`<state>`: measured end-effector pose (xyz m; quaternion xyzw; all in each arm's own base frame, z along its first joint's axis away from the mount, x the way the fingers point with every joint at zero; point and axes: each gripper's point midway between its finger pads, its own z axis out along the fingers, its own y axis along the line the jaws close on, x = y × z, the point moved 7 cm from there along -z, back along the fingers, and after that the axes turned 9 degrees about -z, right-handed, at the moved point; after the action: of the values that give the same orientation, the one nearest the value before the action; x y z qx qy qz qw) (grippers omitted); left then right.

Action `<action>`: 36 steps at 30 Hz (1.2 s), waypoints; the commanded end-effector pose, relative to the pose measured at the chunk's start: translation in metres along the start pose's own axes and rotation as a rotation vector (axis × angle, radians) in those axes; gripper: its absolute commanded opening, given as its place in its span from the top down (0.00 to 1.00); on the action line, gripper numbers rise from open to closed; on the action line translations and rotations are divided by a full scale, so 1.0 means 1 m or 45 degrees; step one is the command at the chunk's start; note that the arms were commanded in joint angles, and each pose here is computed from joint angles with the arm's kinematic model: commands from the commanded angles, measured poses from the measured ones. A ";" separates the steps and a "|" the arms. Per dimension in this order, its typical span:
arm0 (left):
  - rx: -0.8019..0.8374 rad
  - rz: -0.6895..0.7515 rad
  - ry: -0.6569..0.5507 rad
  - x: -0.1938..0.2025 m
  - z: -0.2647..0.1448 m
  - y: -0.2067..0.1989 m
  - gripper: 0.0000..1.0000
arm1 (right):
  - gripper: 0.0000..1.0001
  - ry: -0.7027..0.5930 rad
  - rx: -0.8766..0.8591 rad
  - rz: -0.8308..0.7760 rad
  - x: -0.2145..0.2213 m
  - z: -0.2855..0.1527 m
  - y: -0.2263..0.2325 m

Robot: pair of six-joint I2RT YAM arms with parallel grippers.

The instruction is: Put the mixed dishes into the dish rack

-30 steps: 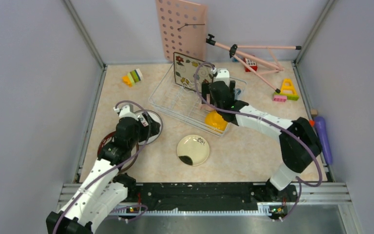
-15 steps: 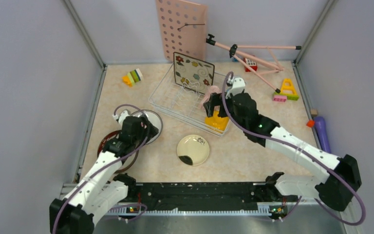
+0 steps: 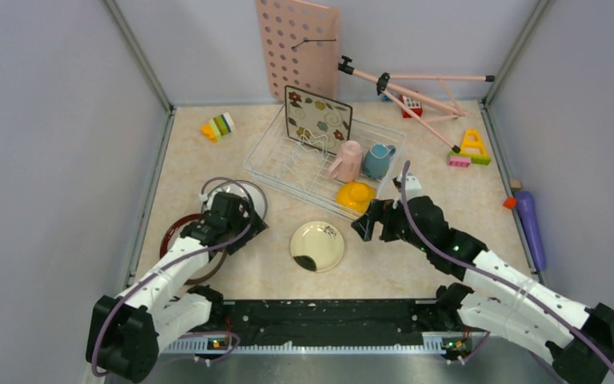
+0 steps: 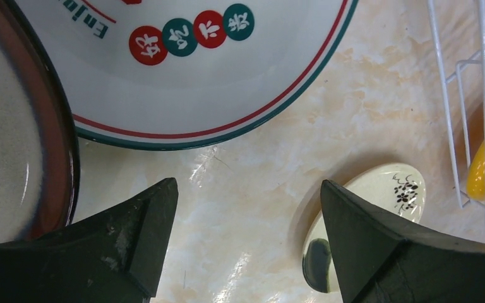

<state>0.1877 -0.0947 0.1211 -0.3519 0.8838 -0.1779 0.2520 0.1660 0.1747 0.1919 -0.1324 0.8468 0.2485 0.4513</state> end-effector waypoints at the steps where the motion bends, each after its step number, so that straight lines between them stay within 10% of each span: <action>1: 0.069 -0.117 -0.028 0.003 0.006 0.001 0.14 | 0.04 -0.089 -0.112 0.134 0.006 -0.022 0.006; 16: -0.088 0.087 -0.375 -0.032 -0.063 0.011 0.12 | 0.05 -0.081 -0.172 0.133 0.013 -0.013 0.009; 23: -0.613 0.176 -0.703 -0.061 -0.054 0.010 0.13 | 0.05 -0.065 -0.241 0.107 0.007 -0.007 0.018; 36: -0.999 0.272 -0.532 -0.046 0.023 0.014 0.32 | 0.03 -0.160 -0.205 -0.021 -0.017 -0.025 0.017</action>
<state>0.2195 -0.0559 0.1194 -0.3443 0.8523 0.2684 0.2880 0.1473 0.1757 0.1869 -0.1461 0.8281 0.3117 0.4425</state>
